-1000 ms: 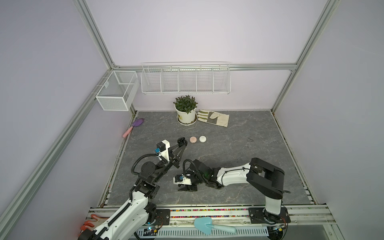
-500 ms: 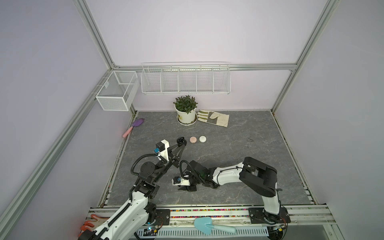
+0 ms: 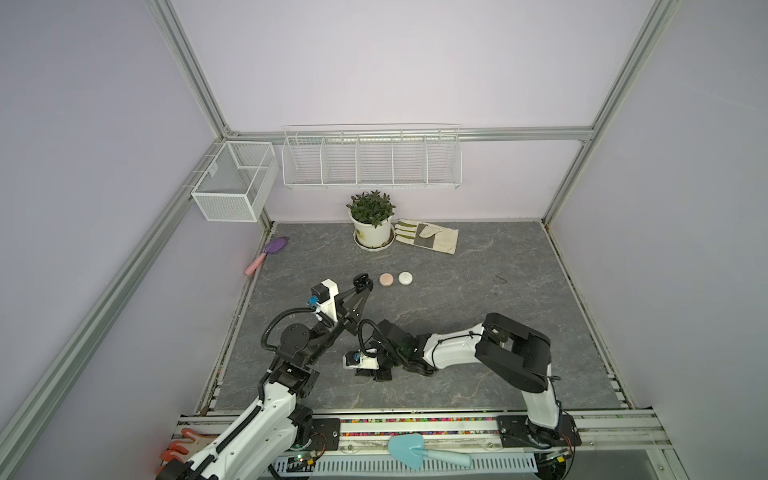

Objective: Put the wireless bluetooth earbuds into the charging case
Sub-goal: 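Lift the second earbud with the right gripper toward the black case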

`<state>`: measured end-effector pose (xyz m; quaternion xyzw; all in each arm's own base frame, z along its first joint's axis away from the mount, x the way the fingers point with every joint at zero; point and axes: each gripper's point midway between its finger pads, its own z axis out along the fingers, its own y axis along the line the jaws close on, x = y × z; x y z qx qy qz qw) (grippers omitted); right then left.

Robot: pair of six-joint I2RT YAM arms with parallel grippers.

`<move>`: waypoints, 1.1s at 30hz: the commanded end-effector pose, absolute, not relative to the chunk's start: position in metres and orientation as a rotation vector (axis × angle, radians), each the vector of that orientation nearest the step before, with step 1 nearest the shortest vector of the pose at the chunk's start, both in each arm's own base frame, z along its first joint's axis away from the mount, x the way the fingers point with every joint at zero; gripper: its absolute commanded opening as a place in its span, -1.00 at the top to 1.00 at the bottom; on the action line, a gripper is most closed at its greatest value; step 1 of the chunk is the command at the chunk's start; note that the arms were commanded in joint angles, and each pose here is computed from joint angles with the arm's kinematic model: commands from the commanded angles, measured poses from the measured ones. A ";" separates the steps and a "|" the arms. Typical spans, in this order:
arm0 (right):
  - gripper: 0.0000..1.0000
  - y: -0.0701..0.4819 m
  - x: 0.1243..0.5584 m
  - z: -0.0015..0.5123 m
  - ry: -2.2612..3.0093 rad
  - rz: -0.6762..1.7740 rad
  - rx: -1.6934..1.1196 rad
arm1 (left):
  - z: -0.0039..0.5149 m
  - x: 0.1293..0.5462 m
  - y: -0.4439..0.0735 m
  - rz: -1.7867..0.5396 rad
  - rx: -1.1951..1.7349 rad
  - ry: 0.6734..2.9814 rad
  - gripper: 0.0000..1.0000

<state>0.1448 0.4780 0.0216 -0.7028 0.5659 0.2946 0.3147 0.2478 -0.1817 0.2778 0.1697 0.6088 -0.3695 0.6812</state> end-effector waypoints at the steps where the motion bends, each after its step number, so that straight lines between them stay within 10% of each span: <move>1: 0.41 0.470 0.147 0.003 1.539 0.745 -1.876 | 0.289 0.248 -0.178 -0.820 0.372 1.325 1.00; 33: 0.64 0.411 0.217 0.048 1.882 0.403 -1.356 | 0.286 0.247 -0.179 -0.851 0.361 1.334 1.00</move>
